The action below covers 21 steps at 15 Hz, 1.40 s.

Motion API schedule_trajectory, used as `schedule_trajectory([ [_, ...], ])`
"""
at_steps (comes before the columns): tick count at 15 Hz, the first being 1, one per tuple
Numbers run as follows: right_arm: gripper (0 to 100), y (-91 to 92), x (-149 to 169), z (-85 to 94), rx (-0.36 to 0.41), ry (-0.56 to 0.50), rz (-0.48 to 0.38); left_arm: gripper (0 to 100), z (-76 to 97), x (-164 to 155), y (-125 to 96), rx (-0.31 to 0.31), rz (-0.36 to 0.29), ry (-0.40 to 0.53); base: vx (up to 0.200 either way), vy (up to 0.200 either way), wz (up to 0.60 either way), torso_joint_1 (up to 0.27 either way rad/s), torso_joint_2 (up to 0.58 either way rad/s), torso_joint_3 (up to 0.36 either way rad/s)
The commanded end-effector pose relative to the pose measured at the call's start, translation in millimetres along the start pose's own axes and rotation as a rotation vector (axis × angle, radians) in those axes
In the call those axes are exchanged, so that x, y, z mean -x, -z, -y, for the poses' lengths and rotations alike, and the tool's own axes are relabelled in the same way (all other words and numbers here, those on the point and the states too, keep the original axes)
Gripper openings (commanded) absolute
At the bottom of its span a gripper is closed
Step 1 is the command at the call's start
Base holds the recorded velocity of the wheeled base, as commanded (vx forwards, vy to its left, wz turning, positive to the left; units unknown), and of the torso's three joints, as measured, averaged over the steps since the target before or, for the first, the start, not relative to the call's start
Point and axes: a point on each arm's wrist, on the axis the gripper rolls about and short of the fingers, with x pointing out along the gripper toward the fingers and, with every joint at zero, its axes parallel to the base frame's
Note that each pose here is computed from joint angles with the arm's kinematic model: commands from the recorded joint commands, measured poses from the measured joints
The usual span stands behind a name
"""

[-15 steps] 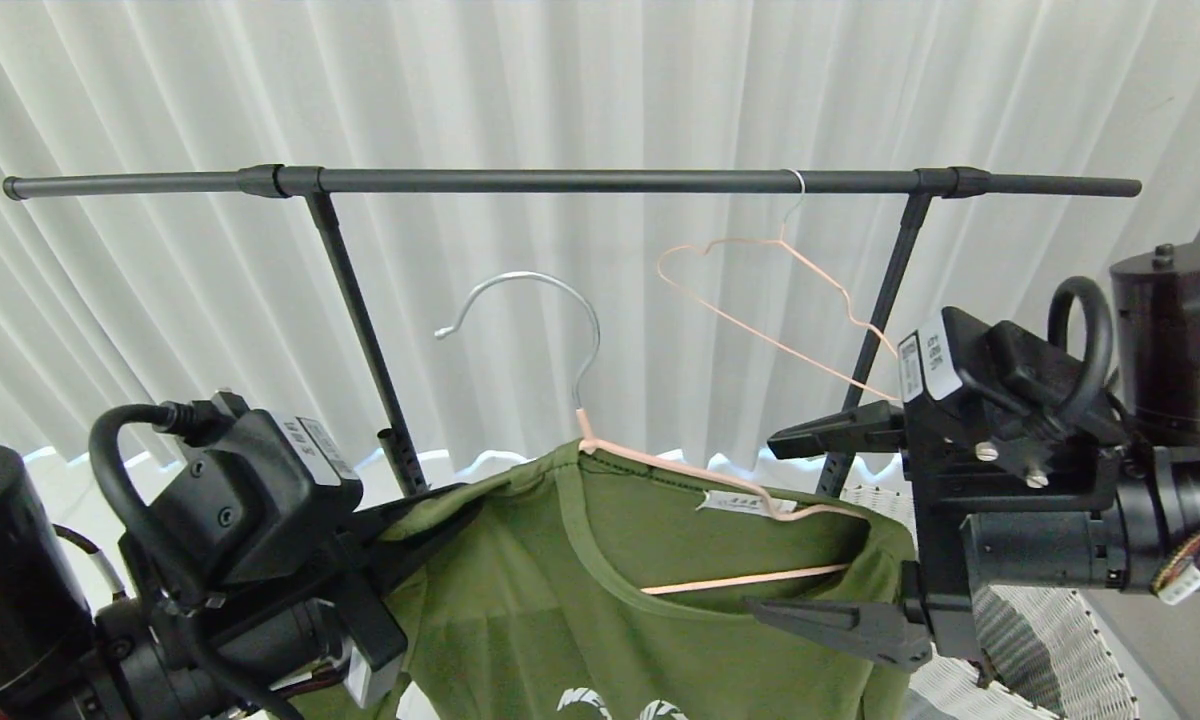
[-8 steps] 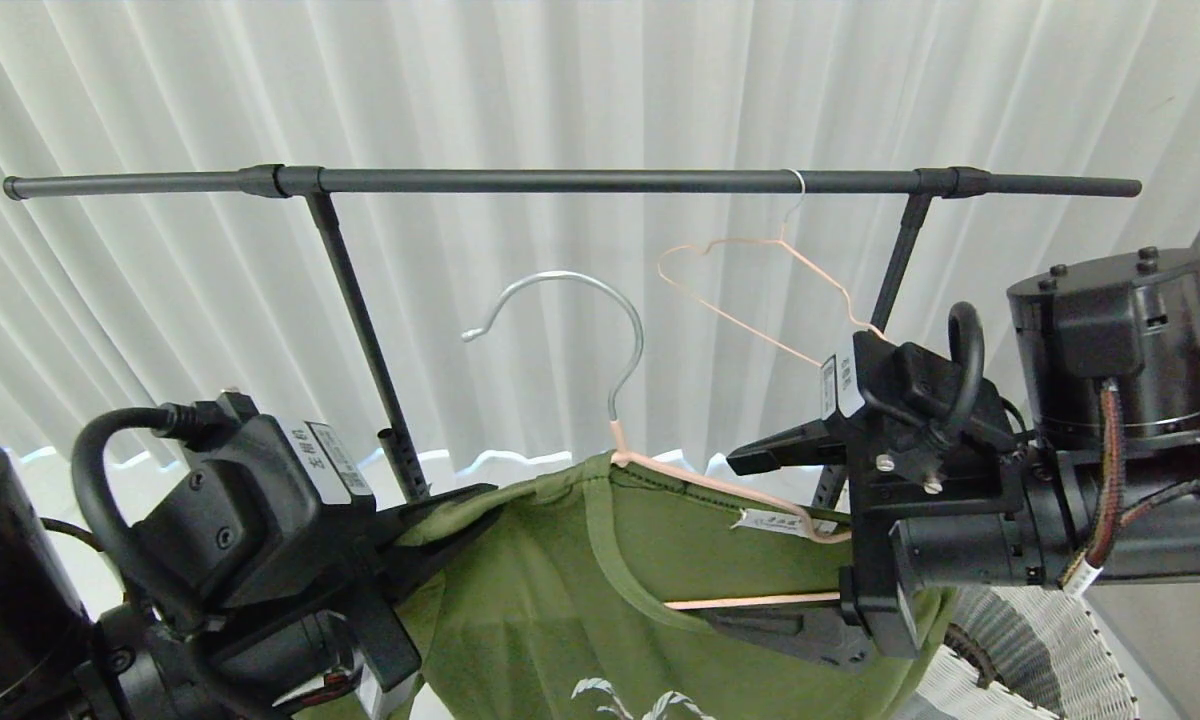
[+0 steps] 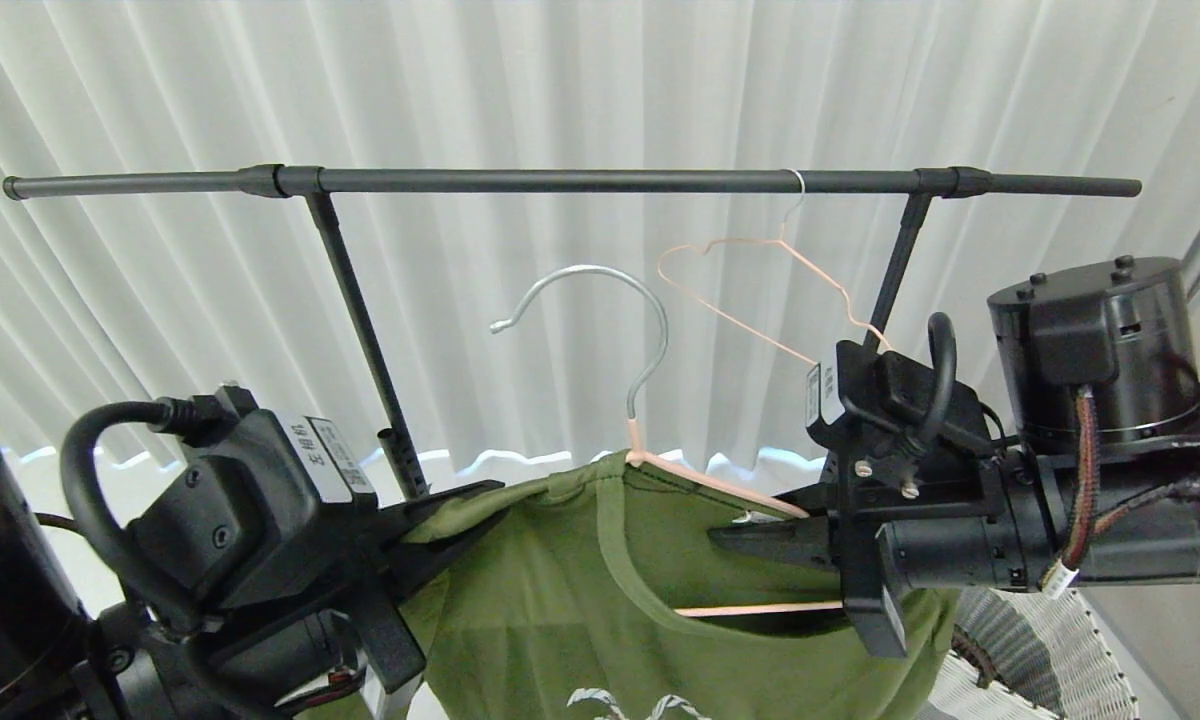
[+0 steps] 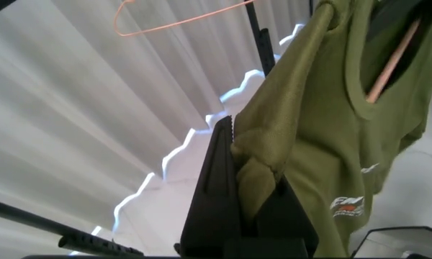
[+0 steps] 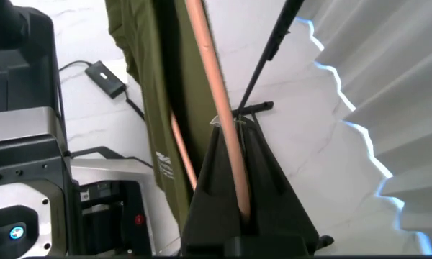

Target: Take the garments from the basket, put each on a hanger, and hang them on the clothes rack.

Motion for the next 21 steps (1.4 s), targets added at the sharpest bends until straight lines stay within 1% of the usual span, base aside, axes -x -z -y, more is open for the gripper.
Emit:
schedule_trajectory([
  [1,0,0.2,-0.2,0.3,0.003,0.0,-0.001,0,-0.1,0.1,-0.2,0.001,0.002,0.0,0.0,0.0,0.0,0.0,0.0,0.0],
  [2,0,-0.1,0.2,0.2,0.013,0.001,0.001,0,-0.2,0.4,-0.4,-0.007,0.003,-0.002,0.0,0.0,0.0,0.0,0.0,0.0],
  [3,0,-0.1,0.6,0.0,0.026,0.001,0.002,100,-0.1,0.4,-0.3,-0.015,0.001,-0.002,0.0,0.0,0.0,0.0,0.0,0.0],
  [6,0,-3.4,6.2,-1.1,0.086,0.008,0.018,100,0.6,0.7,1.2,-0.013,-0.003,0.0,0.0,0.0,0.0,0.0,0.0,0.0],
  [7,0,-4.6,9.9,-1.8,0.096,0.012,0.024,100,0.8,1.5,1.7,-0.012,-0.004,0.001,0.0,0.0,0.0,0.0,0.0,0.0],
  [9,0,-4.3,17.7,1.5,0.092,0.037,0.03,100,0.7,2.3,1.6,-0.006,-0.002,0.0,0.0,0.0,0.0,0.0,0.0,0.0],
  [11,0,1.0,29.3,12.8,0.073,0.098,0.022,100,-1.3,5.3,-0.4,-0.002,0.01,-0.015,0.0,0.0,0.0,0.0,0.0,0.0],
  [13,0,5.1,39.2,21.2,0.057,0.147,0.017,100,-4.7,12.6,3.6,0.002,0.004,-0.044,0.0,0.0,0.0,0.0,0.0,0.0],
  [15,0,7.4,47.4,23.4,0.043,0.168,0.002,100,-9.8,21.2,6.9,0.007,0.002,-0.085,0.0,0.0,0.0,0.0,0.0,0.0],
  [17,0,10.5,53.1,23.7,0.03,0.179,-0.012,100,-12.1,30.5,14.5,0.011,-0.015,-0.121,0.0,0.0,0.0,0.0,0.0,0.0],
  [18,0,11.9,55.8,24.9,0.026,0.191,-0.013,100,-11.5,38.2,21.9,0.011,-0.032,-0.14,0.0,0.0,0.0,0.0,0.0,0.0],
  [21,0,11.8,60.4,26.9,0.024,0.21,-0.008,100,-4.8,53.6,41.4,0.012,-0.081,-0.155,0.0,0.0,0.0,0.0,0.0,0.0],
])
